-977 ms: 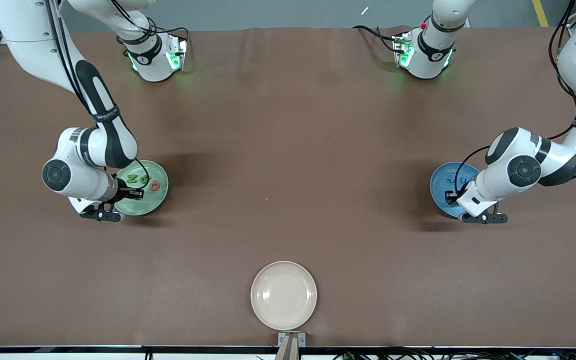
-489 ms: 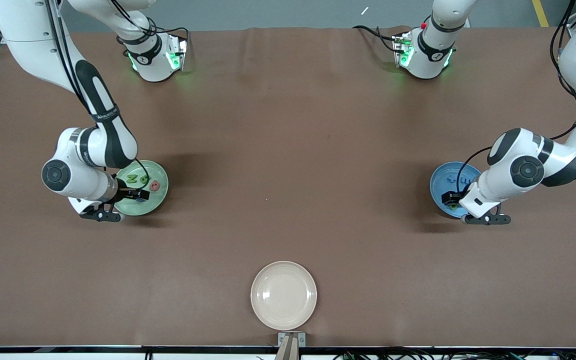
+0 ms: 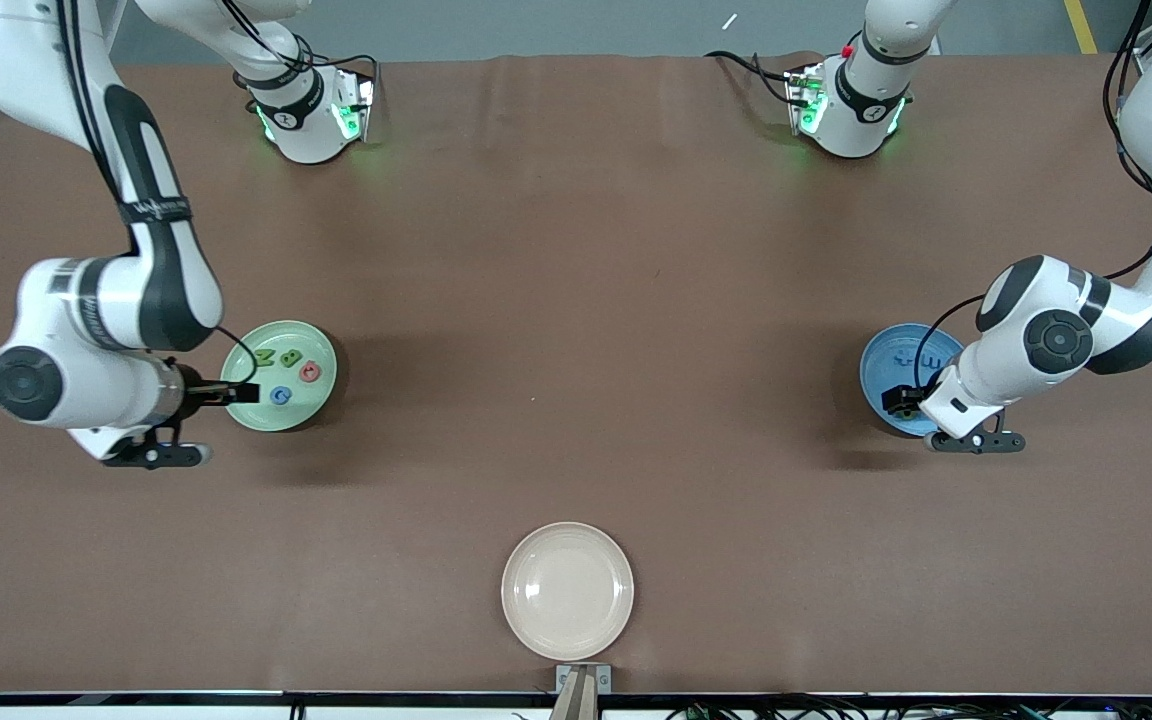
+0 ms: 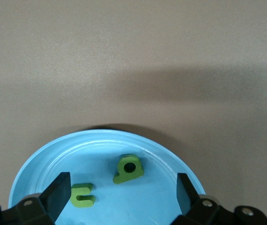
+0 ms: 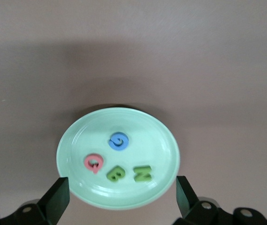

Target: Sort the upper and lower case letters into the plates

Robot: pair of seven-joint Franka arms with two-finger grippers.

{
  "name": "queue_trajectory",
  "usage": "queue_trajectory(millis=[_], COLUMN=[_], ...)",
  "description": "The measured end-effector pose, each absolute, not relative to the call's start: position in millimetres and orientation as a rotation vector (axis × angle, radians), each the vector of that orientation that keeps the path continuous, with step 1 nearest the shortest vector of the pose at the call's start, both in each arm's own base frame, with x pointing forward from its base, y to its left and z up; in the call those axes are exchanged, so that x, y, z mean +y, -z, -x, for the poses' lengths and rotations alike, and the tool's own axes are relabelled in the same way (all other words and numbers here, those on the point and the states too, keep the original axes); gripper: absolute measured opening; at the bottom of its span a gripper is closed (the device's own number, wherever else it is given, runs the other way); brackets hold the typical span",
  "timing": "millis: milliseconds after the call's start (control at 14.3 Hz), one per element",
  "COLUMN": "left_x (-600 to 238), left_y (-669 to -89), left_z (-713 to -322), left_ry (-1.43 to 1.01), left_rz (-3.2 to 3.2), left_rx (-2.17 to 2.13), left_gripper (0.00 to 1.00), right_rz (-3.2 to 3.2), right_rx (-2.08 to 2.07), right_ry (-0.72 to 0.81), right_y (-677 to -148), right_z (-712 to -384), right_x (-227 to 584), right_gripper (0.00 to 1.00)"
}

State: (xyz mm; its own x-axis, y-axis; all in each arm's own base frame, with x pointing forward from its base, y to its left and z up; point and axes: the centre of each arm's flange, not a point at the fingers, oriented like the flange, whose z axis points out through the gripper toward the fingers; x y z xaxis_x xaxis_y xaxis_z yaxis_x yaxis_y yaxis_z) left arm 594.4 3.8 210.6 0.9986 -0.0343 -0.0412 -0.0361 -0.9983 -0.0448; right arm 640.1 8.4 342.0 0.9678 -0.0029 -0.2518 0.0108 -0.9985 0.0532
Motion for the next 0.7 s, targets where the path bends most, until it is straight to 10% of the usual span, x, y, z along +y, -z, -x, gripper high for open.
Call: queue_trajectory(millis=[698], left_x=[-45], left_y=[-234], left_z=[-614], left_ry=[-0.177], left_rz=[3.183], left_rx=[0.046], left_gripper=[1.0], right_rz=[-3.089], right_rx=[-0.013], right_ry=[0.331], right_y=[-465], right_z=[-657], right_x=[-83], right_gripper=[1.0])
